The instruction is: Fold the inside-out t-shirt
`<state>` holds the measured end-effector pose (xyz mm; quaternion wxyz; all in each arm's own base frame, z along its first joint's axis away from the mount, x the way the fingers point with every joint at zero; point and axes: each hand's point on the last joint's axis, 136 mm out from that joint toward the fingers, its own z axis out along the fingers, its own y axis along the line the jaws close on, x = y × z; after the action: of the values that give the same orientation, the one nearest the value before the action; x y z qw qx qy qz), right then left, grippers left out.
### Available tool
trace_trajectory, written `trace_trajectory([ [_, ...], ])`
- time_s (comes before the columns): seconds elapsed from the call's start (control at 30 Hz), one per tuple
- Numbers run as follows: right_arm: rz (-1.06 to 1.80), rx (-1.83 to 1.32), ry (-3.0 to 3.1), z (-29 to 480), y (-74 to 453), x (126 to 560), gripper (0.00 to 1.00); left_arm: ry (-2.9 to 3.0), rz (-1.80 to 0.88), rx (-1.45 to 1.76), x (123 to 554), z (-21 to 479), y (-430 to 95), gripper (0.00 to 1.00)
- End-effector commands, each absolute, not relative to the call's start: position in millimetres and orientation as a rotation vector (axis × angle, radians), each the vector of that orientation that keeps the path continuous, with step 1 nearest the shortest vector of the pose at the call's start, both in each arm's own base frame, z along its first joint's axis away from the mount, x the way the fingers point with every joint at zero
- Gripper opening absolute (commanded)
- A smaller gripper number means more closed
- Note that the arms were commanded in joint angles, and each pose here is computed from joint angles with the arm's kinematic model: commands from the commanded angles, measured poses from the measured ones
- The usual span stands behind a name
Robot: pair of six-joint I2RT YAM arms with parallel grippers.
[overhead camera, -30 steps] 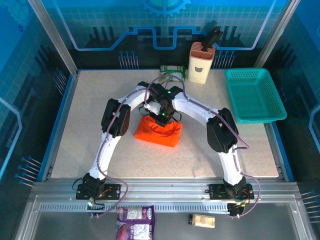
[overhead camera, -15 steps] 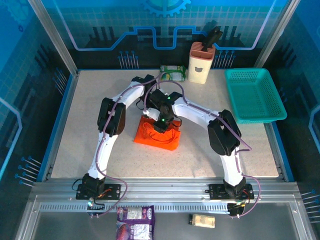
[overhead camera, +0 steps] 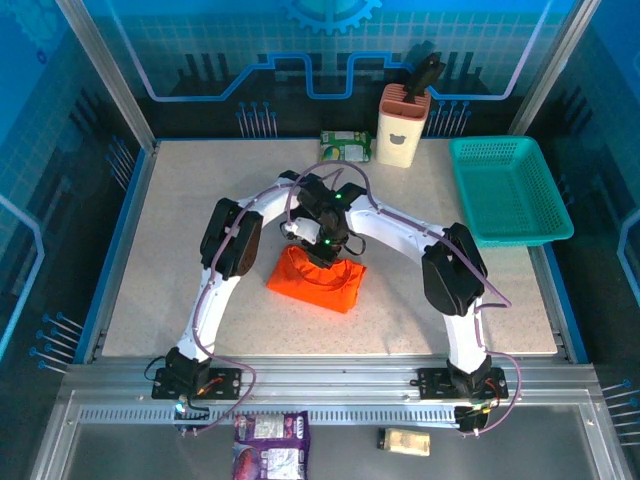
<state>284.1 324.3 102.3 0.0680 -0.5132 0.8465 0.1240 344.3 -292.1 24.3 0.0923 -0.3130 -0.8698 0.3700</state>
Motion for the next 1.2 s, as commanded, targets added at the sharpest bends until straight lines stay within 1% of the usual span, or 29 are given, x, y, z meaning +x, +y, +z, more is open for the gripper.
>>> trace_trajectory([
  [0.0,0.302,-1.567,2.492,114.7,325.5,296.1,0.0,-2.551,1.109,-0.957,334.7,32.5,-287.7,0.23],
  [0.17,0.267,-1.542,2.502,96.1,324.5,312.1,0.0,-2.567,1.192,-0.967,347.8,47.7,-291.4,0.23],
  [0.27,0.282,-1.547,2.494,88.4,329.1,315.8,0.0,-2.609,1.193,-0.999,362.2,57.1,-291.4,0.23],
  [0.37,0.304,-1.551,2.485,81.4,333.5,318.8,0.0,-2.702,1.184,-1.041,382.4,69.5,-289.9,0.25],
  [0.43,0.322,-1.556,2.488,77.2,335.9,319.2,0.0,-2.771,1.203,-1.038,398.7,81.2,-287.3,0.29],
  [0.5,0.333,-1.56,2.493,72.3,337.2,319.5,0.0,-2.831,1.253,-1.016,414.4,94.2,-283.6,0.3],
  [0.57,0.34,-1.562,2.496,68.9,338.1,320.1,0.0,-2.873,1.288,-1.016,425.0,103.4,-280.2,0.34],
  [0.73,0.363,-1.551,2.494,62.9,341.3,326.4,0.0,-3.003,1.225,-0.978,445.7,115.3,-262.7,0.35],
  [0.9,0.369,-1.501,2.537,42.8,338.1,337.2,0.0,-3.122,1.125,-0.874,444.4,121.6,-238.6,0.34],
  [1.03,0.371,-1.472,2.601,22.1,331.4,338.3,0.0,-3.213,1.056,-0.738,427.1,127.7,-217.2,0.34],
  [1.1,0.375,-1.445,2.626,18.2,328.3,338.9,0.08,-3.234,1.049,-0.692,413.4,131.1,-210.5,0.34],
  [1.17,0.382,-1.424,2.644,20.0,326.6,337.7,0.1,-3.261,1.021,-0.636,399.3,134.6,-202.6,0.34],
])
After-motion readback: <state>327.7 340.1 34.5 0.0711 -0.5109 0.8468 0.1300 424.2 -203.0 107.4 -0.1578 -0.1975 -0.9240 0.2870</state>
